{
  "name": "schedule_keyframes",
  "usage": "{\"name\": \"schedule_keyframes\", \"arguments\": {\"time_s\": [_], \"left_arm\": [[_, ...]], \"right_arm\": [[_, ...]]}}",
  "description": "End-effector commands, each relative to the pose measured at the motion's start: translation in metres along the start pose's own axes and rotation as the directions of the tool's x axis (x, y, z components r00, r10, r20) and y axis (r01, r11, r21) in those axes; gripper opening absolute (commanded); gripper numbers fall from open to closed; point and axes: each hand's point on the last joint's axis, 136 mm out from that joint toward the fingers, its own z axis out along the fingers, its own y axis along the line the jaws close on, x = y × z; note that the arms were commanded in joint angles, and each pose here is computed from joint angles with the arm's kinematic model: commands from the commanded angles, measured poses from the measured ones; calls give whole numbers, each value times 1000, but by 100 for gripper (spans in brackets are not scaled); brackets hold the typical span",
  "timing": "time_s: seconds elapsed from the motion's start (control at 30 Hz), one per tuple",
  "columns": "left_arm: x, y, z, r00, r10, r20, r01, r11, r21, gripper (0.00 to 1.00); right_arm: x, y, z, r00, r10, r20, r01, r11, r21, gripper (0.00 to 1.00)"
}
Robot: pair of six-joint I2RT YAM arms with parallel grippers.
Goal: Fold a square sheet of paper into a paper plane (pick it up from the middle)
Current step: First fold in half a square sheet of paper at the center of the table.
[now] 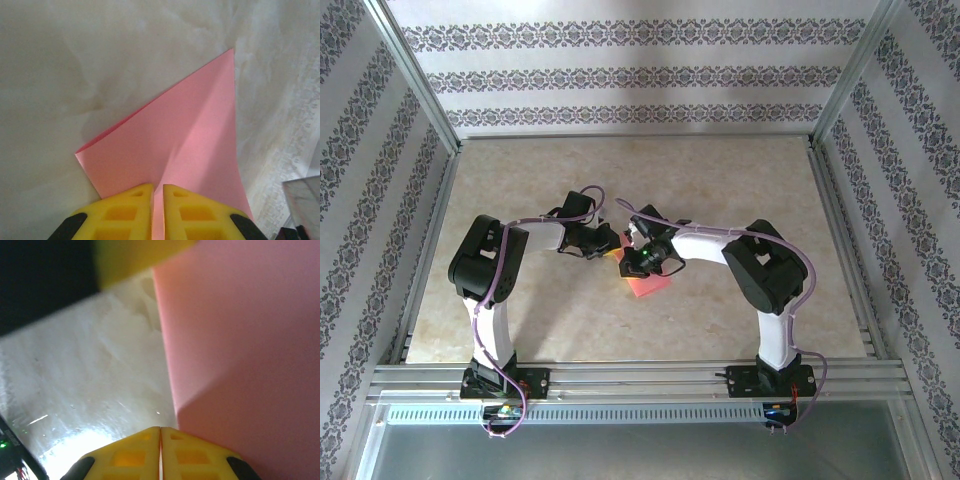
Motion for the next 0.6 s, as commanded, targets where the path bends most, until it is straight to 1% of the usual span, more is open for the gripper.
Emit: {"name": "schedule_keyframes", "arguments": {"time_s": [0.0, 0.2, 0.37, 0.57], "left_arm": [[-2, -1, -4, 1000, 9, 11, -9, 1000, 0, 14], [-1, -18, -17, 999, 24, 28, -25, 998, 52, 16], [12, -29, -18, 1000, 25, 12, -27, 993, 117, 18], [29, -18, -5, 999, 26, -30, -23, 996, 84, 17]], "right_arm": [[-1, -15, 5, 999, 36, 3, -36, 999, 32, 11], [2, -26, 9, 999, 53, -5, -53, 997, 56, 11], [4, -32, 11, 998, 66, -11, -65, 996, 65, 11], [4, -34, 12, 997, 72, -17, -71, 995, 69, 11]]}}
